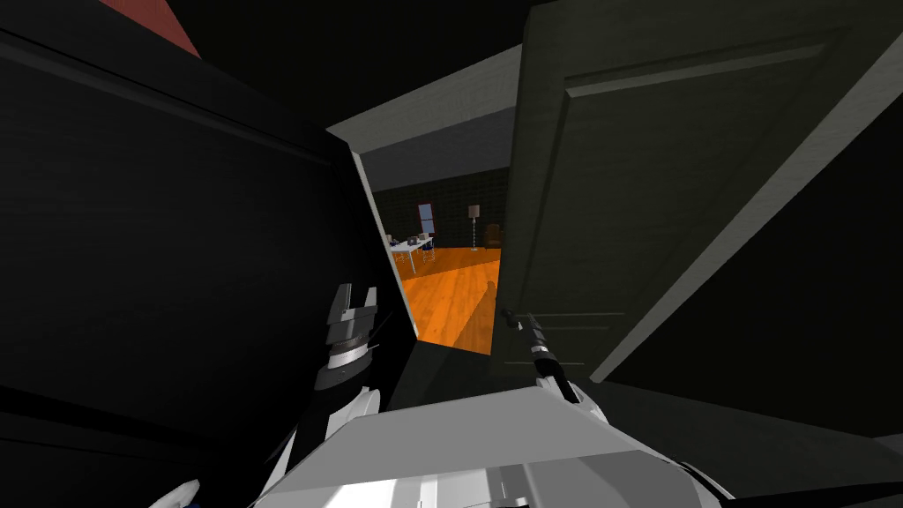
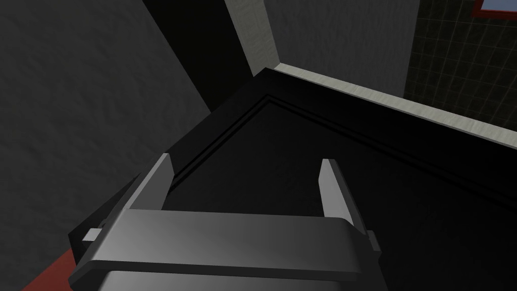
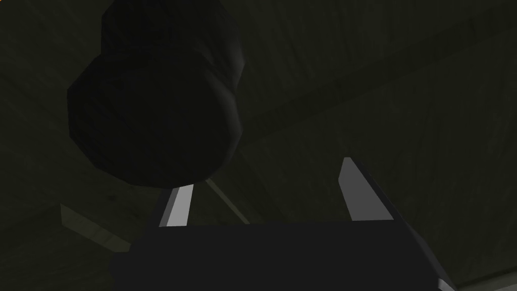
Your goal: Pull the door open
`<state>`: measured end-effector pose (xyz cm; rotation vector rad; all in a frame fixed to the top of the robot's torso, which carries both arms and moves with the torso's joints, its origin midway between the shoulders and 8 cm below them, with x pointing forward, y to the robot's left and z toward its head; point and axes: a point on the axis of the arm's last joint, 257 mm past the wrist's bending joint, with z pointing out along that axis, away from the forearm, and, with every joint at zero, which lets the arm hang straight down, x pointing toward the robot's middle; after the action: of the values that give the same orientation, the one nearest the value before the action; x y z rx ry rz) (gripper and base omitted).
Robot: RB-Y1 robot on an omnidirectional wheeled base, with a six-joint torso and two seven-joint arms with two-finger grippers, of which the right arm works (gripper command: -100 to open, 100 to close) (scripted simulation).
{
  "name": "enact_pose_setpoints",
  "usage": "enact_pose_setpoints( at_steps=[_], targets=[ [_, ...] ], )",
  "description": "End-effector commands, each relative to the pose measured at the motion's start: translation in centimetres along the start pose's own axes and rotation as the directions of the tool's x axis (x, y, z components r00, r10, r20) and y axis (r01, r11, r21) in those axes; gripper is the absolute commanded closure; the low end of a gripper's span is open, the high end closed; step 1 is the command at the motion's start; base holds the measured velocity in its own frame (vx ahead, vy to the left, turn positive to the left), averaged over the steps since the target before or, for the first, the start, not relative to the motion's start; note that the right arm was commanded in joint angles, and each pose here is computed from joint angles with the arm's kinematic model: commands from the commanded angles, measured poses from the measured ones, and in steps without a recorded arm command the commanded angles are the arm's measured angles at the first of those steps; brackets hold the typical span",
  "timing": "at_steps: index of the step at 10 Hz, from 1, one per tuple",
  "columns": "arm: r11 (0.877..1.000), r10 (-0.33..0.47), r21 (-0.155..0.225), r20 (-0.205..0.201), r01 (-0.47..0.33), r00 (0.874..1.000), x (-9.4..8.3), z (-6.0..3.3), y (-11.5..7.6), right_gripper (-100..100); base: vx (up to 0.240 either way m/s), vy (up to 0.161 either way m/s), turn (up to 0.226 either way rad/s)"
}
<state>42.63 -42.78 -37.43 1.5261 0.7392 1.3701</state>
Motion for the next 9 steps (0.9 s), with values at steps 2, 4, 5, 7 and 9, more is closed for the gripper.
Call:
enact_pose_setpoints(
  at_steps=[2, 4, 5, 7, 9],
  targets=[
    [0.999, 0.031, 0.025, -0.018, -0.03, 0.999, 1.67, -0.23, -1.87, -100, -0.02, 0.005, 0.003],
    [0.999, 0.031, 0.025, -0.018, -0.03, 0.999, 1.67, -0.23, -1.87, -100, 0.004, -0.002, -0.005],
    [0.999, 0.031, 0.025, -0.018, -0.03, 0.999, 1.67, -0.23, -1.87, -100, 0.005, -0.008, 0.004],
    [0.997, 0.077, 0.023, -0.012, -0.077, 0.997, 1.75, -0.21, -1.9, -100, -0.027, -0.004, 0.035],
    [0.992, 0.128, 0.02, -0.006, -0.128, 0.992, 1.85, -0.18, -1.94, -100, -0.049, -0.01, 0.03]
  ],
)
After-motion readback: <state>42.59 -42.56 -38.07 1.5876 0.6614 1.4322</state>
